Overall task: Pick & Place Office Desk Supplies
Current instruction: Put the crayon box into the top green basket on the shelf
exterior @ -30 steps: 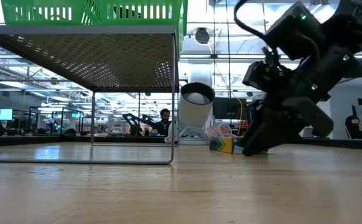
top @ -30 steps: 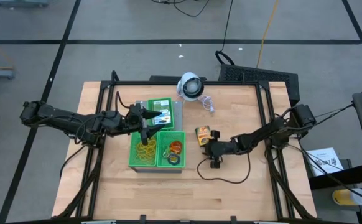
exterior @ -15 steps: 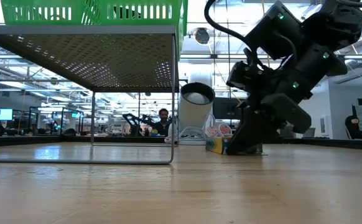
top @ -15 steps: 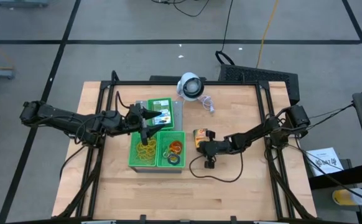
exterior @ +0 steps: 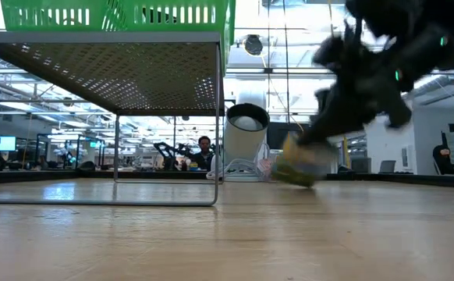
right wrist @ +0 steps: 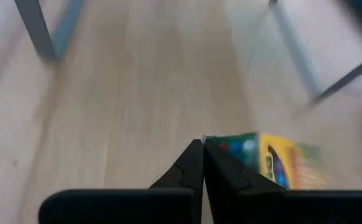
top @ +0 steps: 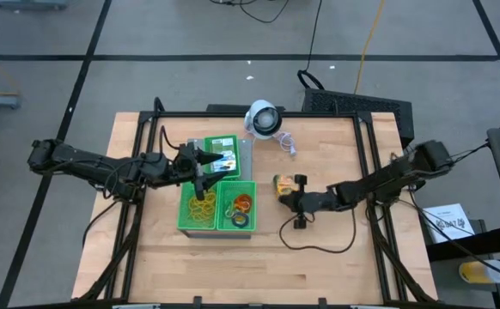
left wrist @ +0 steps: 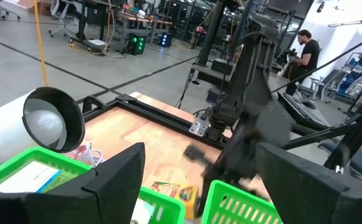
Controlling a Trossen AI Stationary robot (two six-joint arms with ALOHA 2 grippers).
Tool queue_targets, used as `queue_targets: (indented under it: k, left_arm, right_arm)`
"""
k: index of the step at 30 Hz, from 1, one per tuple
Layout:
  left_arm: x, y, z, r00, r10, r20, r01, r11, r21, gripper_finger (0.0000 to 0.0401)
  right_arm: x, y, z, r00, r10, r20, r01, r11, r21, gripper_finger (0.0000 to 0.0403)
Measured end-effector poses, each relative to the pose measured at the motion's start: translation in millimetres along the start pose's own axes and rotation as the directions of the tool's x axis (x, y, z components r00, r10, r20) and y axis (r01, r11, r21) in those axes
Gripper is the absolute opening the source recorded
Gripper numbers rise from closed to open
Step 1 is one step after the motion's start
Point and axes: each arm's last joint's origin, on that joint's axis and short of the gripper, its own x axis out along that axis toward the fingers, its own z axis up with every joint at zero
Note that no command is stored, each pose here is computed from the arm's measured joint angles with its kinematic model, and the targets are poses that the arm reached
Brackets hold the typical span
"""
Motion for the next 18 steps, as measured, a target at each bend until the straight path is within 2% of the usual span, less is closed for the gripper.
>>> queue_targets:
  k: [9, 18]
  left_arm:
    - [0.1, 0.0, 0.0, 1.0, 0.001, 0.001, -0.001, 1.0, -0.001, 0.031]
    - [0.0, -0.1, 0.5, 1.0, -0.001, 0.005, 0.001, 1.0, 0.016, 0.031]
  right_arm:
    - [-37.9, -10.8, 34.9, 0.967, -0.09, 0.238, 0.095, 0.995, -0.01, 0.0]
    - [-56.8, -20.6, 52.8, 0.902, -0.212, 0.376, 0.24, 0.97, -0.028, 0.0]
